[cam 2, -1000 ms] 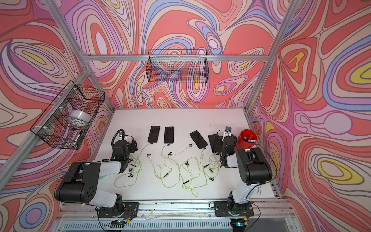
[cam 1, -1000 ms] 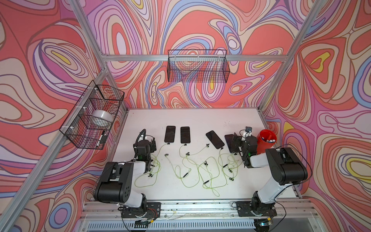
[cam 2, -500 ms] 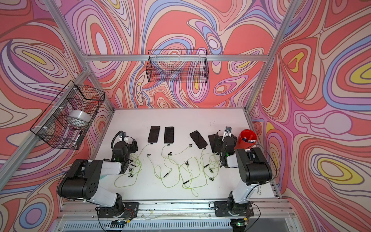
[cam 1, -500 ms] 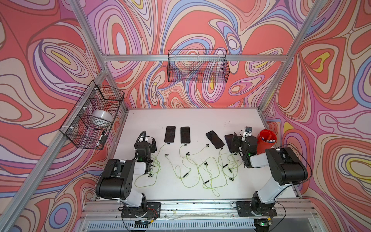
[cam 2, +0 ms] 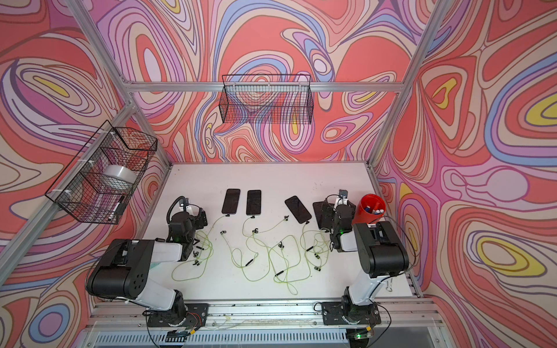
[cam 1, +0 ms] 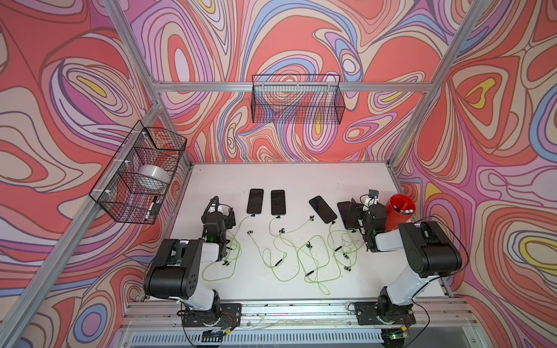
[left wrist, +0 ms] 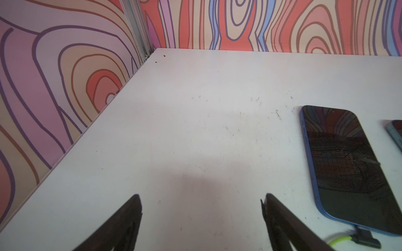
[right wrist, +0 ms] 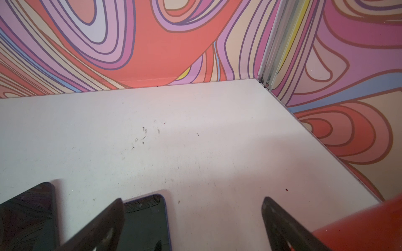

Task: Plug wired earphones into phones
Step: Reset both arms

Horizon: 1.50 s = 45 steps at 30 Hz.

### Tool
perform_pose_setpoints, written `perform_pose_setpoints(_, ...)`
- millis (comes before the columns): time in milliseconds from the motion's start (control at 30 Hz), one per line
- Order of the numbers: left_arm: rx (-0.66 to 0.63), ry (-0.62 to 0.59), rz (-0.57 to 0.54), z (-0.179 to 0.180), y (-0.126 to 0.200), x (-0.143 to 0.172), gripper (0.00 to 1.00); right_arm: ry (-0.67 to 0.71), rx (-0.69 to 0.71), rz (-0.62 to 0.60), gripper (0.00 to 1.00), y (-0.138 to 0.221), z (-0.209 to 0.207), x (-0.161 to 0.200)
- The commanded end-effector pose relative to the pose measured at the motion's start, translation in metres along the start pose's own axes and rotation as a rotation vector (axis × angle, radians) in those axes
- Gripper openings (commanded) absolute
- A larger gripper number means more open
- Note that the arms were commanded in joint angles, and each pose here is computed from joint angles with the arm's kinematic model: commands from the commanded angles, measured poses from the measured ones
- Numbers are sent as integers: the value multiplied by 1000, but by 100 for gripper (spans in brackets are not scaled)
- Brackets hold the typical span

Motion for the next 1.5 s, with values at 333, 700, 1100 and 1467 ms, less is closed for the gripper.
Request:
perform_pose_setpoints(333,10,6,-32,0,0,-4,100,-6,8,5,98,1,-2,4)
perform_pose_setpoints(700,8,4,-34,0,0,-4,0,-7,8,4,98,1,-2,4)
perform_pose_setpoints(1100,9,4,-33,0,0,-4,100,-4,9,6,98,2,-2,4)
perform_pose_setpoints(1467,10,5,-36,1,1,-4,100,-5,9,6,98,2,-2,4)
Point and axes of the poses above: each gripper's point midway between its finger pads, its own y axis back along the fingers, its own z axis along the line the jaws close on, x = y × z, the point moved 9 cm from there along y, back along the fingers, and after that the axes turned 11 degrees about y, right-handed, at the moved point
